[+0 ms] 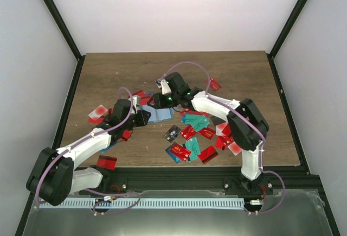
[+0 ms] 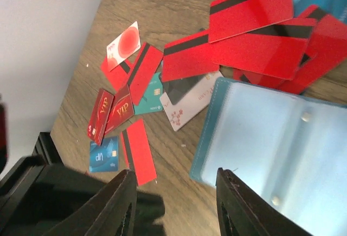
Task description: Put the credit cards into the card holder
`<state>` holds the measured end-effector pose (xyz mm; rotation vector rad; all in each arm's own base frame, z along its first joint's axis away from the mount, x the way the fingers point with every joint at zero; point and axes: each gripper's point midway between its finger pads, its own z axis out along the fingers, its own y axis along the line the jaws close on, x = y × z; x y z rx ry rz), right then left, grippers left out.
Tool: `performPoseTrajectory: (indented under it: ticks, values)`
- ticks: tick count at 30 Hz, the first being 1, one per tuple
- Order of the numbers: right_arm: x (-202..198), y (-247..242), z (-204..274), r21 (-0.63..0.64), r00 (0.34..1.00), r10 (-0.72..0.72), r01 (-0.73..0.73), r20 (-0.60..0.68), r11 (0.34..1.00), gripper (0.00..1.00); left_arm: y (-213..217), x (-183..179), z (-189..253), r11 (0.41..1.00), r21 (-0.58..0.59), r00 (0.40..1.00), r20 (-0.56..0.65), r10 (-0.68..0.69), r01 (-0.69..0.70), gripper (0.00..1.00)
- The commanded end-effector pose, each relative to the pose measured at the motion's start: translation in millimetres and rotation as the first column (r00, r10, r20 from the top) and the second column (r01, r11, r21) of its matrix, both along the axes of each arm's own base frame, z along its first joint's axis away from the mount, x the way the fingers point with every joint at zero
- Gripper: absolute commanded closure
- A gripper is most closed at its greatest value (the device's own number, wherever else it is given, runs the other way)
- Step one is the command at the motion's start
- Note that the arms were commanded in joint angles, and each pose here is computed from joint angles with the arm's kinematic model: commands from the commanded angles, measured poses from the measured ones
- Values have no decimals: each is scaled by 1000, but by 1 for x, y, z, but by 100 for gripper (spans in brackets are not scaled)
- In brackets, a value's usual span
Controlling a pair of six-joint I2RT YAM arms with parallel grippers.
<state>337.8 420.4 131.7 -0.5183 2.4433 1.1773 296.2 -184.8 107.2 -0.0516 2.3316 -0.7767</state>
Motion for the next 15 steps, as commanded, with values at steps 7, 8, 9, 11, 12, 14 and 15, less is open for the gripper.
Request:
performPoseTrajectory:
  ticks: [7, 8, 9, 11, 12, 14, 15]
  values:
    - [-61, -90, -21, -203, 993, -118, 114, -12, 973, 57, -46, -34, -2, 973, -71, 974, -37, -224, 221, 73]
    - [-70, -98, -27, -222, 992, -122, 111, -35, 969, 57, -53, -42, -6, 966, -77, 967, -48, -252, 248, 71]
    - [-81, -105, -33, -237, 991, -119, 101, -63, 966, 57, -60, -51, -8, 957, -87, 958, -55, -282, 277, 70]
    - [-102, -119, -41, -258, 988, -113, 81, -109, 963, 56, -75, -69, -11, 935, -116, 937, -65, -343, 334, 66]
    - [-113, -127, -47, -275, 985, -113, 74, -129, 958, 56, -83, -80, -13, 922, -131, 924, -73, -374, 363, 64]
    - [-131, -141, -58, -303, 979, -120, 65, -167, 951, 55, -92, -95, -17, 907, -147, 909, -85, -408, 394, 63]
    - [-138, -146, -62, -308, 976, -119, 58, -181, 950, 55, -94, -102, -20, 903, -153, 904, -93, -418, 402, 63]
